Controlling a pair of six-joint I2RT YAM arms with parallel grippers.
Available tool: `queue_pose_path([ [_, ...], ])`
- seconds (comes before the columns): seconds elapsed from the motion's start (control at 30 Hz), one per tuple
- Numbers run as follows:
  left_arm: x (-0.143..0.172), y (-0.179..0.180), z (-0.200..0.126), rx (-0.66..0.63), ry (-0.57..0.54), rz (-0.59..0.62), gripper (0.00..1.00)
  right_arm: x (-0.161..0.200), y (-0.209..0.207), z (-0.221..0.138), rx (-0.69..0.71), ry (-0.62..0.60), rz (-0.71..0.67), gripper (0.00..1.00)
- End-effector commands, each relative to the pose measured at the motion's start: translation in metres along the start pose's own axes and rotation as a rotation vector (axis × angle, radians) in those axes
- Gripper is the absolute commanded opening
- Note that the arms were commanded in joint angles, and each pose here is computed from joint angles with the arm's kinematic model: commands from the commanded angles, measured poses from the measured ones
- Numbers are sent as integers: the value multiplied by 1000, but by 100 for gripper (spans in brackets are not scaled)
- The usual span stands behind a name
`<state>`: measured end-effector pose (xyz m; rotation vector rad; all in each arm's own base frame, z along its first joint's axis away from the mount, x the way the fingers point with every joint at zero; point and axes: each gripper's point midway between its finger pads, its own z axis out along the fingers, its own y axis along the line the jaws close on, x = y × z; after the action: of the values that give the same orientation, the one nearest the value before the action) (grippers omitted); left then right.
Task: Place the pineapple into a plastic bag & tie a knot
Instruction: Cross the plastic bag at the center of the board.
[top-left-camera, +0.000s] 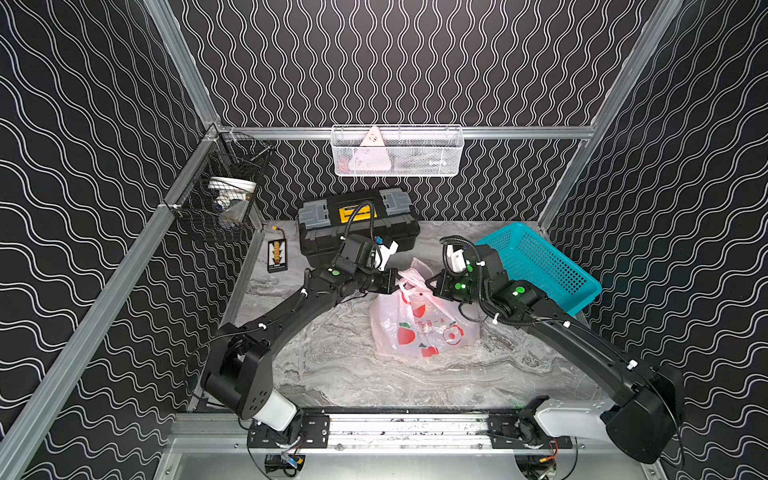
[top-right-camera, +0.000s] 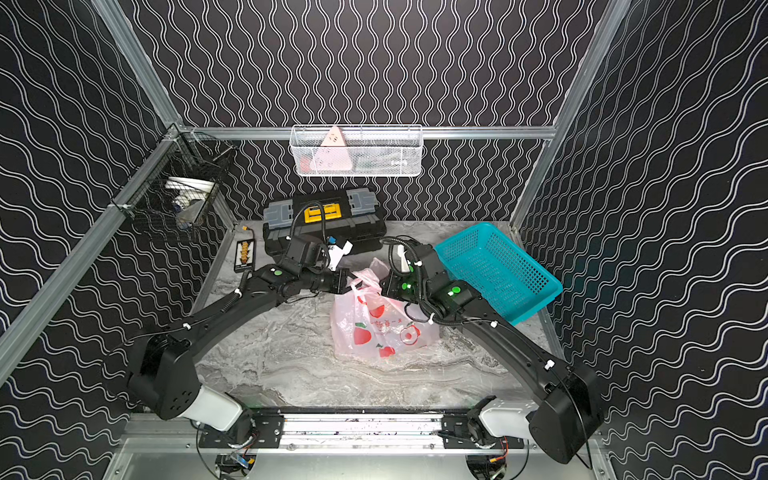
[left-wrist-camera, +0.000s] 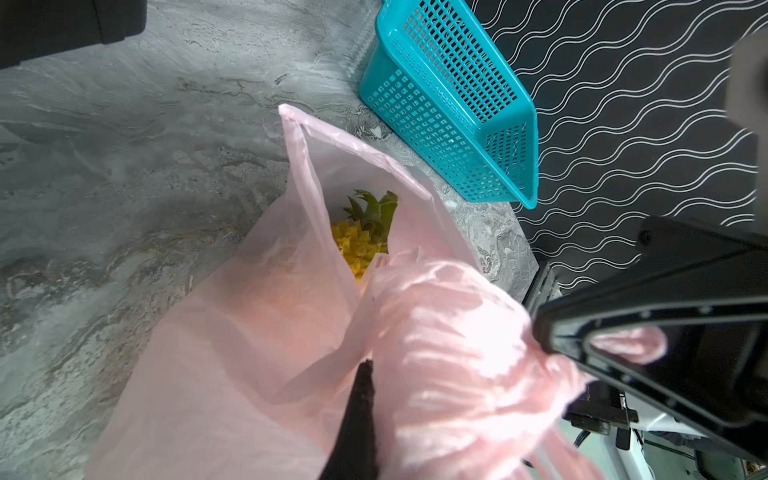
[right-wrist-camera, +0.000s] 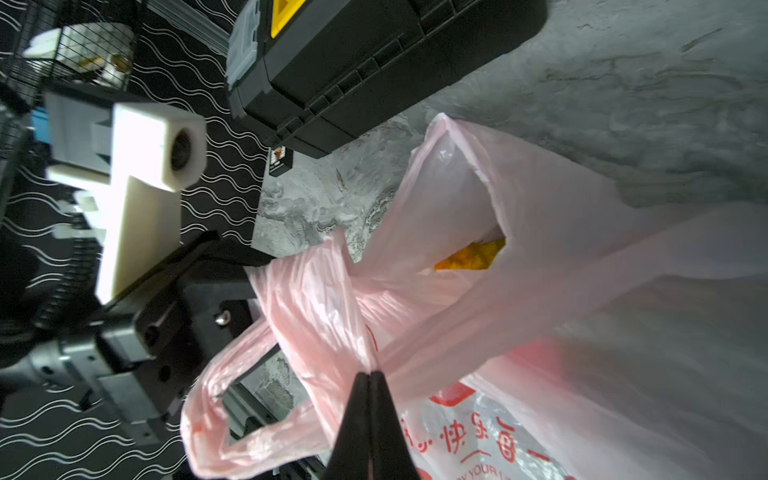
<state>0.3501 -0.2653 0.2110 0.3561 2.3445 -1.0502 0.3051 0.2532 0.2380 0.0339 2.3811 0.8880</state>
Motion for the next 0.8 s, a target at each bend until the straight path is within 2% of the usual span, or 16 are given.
queue_pose_path([
  [0.0, -12, 0, -2, 7, -49, -4, 0, 12, -17, -1, 87, 54, -23, 0],
  [0.2, -9, -3, 0, 34, -45, -14, 0, 38, -26, 18, 51, 122, 47, 0],
  [0.37, -6, -5, 0, 51, -40, -24, 0, 53, -24, 41, -40, 153, 148, 0],
  [0.77, 11, -5, -1, 72, 9, -35, 0, 56, -14, 73, -174, 155, 233, 0],
])
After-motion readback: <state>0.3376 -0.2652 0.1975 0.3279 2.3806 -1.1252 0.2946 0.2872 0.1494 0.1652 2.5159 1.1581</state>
